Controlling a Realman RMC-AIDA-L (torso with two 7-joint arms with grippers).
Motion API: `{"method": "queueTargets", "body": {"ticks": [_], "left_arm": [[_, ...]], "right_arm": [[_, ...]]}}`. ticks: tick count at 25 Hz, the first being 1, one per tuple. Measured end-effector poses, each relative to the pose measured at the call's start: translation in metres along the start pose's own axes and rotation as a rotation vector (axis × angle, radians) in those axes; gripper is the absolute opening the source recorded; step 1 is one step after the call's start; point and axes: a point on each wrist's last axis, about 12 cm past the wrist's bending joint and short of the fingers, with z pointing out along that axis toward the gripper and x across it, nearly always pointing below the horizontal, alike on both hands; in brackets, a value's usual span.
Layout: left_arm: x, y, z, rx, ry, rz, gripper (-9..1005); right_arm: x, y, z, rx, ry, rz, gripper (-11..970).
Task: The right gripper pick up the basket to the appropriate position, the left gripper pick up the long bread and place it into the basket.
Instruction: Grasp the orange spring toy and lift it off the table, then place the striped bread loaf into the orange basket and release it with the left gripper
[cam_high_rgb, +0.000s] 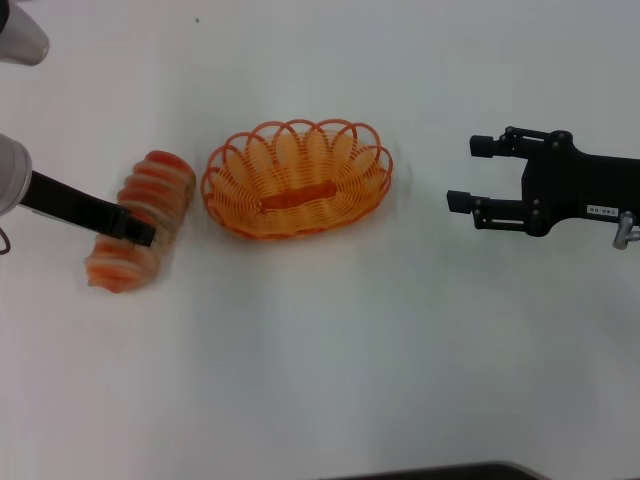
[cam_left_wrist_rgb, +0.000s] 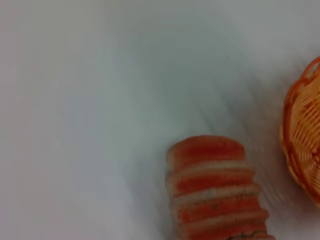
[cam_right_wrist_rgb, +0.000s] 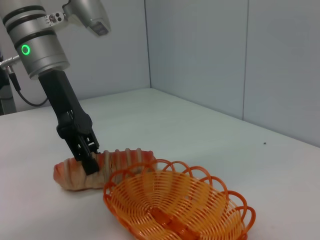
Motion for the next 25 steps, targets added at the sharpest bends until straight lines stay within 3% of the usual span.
{"method": "queueTargets", "body": {"ticks": [7,13,16,20,23,25], "left_arm": [[-0.005,0.003,-0.012,-0.020,-0.021,0.033,409],[-0.022,0.004,-0.039,-0.075,-0.067,0.234,385],[-0.041,0.002,-0.059,-0.096,-0.127,0.342,373],[-0.057,-0.026,-0.074,-0.033,-0.205,0.625,315],[-0.065,-0.052,-0.072,0.038,-0.230,0.815,290],[-0.073,-0.068,-0.065,0.082,-0.231,0.883,276]], "right_arm": [[0.001,0.000,-0.001,0.001,0.001,0.002,798],[0.002,0.001,-0.001,-0.004,0.002,0.004,798],[0.001,0.003,-0.002,-0.018,-0.001,0.003,798],[0.002,0.004,-0.003,-0.020,-0.004,0.007,798],[0.003,0.006,-0.005,-0.022,-0.006,0.012,798],[0.003,0.007,-0.005,-0.032,-0.010,0.015,798]]}}
